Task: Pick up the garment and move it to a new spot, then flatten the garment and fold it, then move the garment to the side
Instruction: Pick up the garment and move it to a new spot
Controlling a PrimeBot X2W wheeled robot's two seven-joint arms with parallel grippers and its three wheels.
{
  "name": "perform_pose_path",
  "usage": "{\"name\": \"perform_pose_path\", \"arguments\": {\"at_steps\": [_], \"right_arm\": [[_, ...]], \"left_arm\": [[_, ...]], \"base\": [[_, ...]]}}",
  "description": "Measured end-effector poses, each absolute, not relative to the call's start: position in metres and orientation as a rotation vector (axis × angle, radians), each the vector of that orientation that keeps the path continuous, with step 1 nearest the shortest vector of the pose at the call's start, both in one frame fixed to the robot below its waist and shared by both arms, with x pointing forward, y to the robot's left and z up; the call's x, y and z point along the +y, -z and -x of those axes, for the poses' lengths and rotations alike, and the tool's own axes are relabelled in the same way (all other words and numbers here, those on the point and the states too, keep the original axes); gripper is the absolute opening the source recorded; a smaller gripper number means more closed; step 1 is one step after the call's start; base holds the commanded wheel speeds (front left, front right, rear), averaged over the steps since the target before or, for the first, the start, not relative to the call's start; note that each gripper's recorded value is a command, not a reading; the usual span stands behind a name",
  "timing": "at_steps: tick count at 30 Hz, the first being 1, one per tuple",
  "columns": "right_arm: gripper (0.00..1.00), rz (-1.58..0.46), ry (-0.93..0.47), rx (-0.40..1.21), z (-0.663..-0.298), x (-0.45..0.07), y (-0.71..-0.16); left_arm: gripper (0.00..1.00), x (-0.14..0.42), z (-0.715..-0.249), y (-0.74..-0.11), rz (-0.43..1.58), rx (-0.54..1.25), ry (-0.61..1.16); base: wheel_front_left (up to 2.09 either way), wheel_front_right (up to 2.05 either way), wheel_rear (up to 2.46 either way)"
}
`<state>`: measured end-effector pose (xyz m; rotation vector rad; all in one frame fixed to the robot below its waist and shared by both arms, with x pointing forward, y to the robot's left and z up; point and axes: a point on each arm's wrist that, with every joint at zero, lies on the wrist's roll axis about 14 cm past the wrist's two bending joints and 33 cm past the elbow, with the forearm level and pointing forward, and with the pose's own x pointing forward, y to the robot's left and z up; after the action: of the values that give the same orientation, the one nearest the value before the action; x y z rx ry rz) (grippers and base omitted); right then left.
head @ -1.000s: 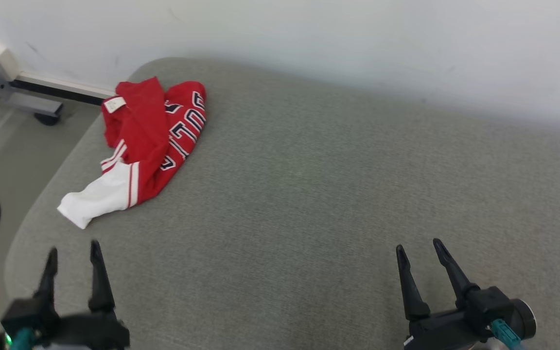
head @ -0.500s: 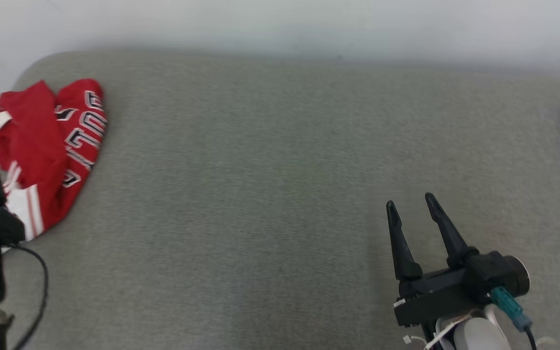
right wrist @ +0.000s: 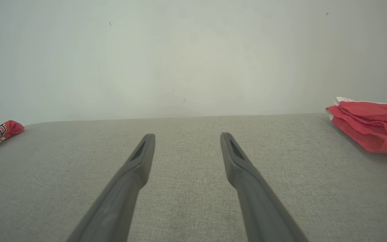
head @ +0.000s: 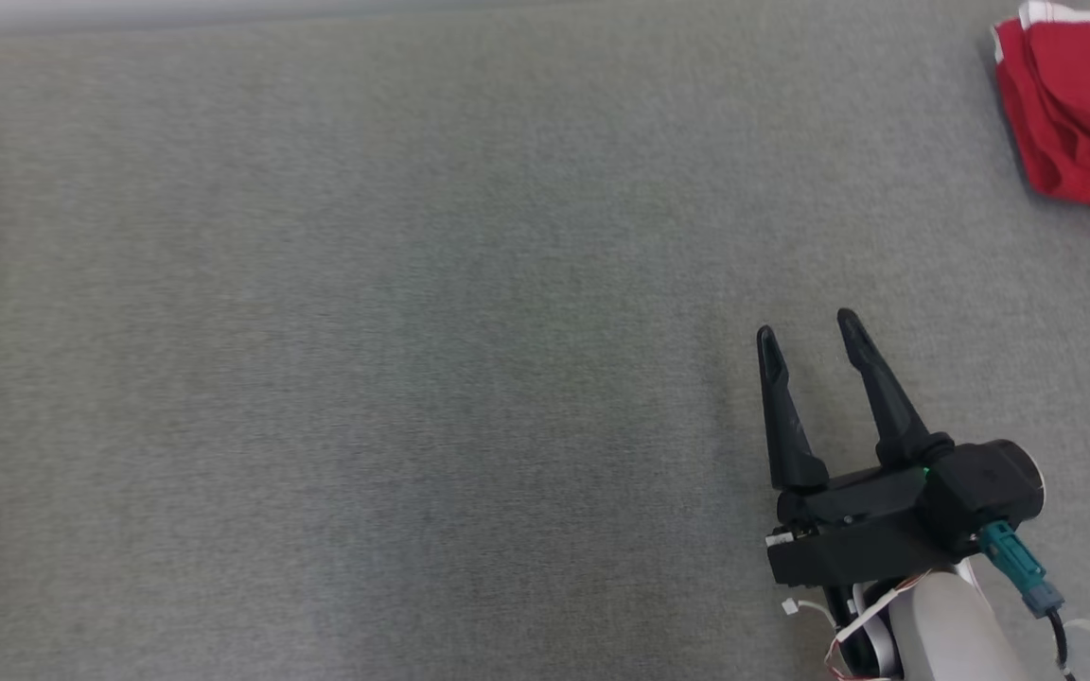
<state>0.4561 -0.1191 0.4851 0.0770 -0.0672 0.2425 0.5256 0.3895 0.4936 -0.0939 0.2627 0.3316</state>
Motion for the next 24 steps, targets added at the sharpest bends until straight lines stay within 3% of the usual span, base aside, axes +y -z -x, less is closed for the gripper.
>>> {"name": "perform_pose_path", "arguments": {"at_steps": [10, 21, 22, 23, 24], "right_arm": [[1.00, -0.045, -0.177, -0.010, -0.462, -0.145, -0.459], [1.00, -0.031, -0.155, 0.003, -0.460, -0.153, -0.455], [1.00, -0.031, -0.155, 0.003, -0.461, -0.154, -0.455], [1.00, -0.031, -0.154, 0.003, -0.461, -0.154, -0.455], [1.00, -0.031, -0.155, 0.003, -0.461, -0.154, -0.455]], "left_arm": [[1.00, 0.388, -0.526, -0.396, 0.098, 0.701, -0.367], [1.00, 0.384, -0.520, -0.377, 0.140, 0.893, -0.415], [0.45, 0.385, -0.518, -0.376, 0.145, 0.905, -0.422], [0.00, 0.384, -0.519, -0.376, 0.150, 0.904, -0.423], [0.00, 0.385, -0.519, -0.376, 0.150, 0.899, -0.427]], "base": [[0.00, 0.00, 0.00], [0.00, 0.00, 0.00], [0.00, 0.00, 0.00], [0.00, 0.00, 0.00], [0.00, 0.00, 0.00]]}}
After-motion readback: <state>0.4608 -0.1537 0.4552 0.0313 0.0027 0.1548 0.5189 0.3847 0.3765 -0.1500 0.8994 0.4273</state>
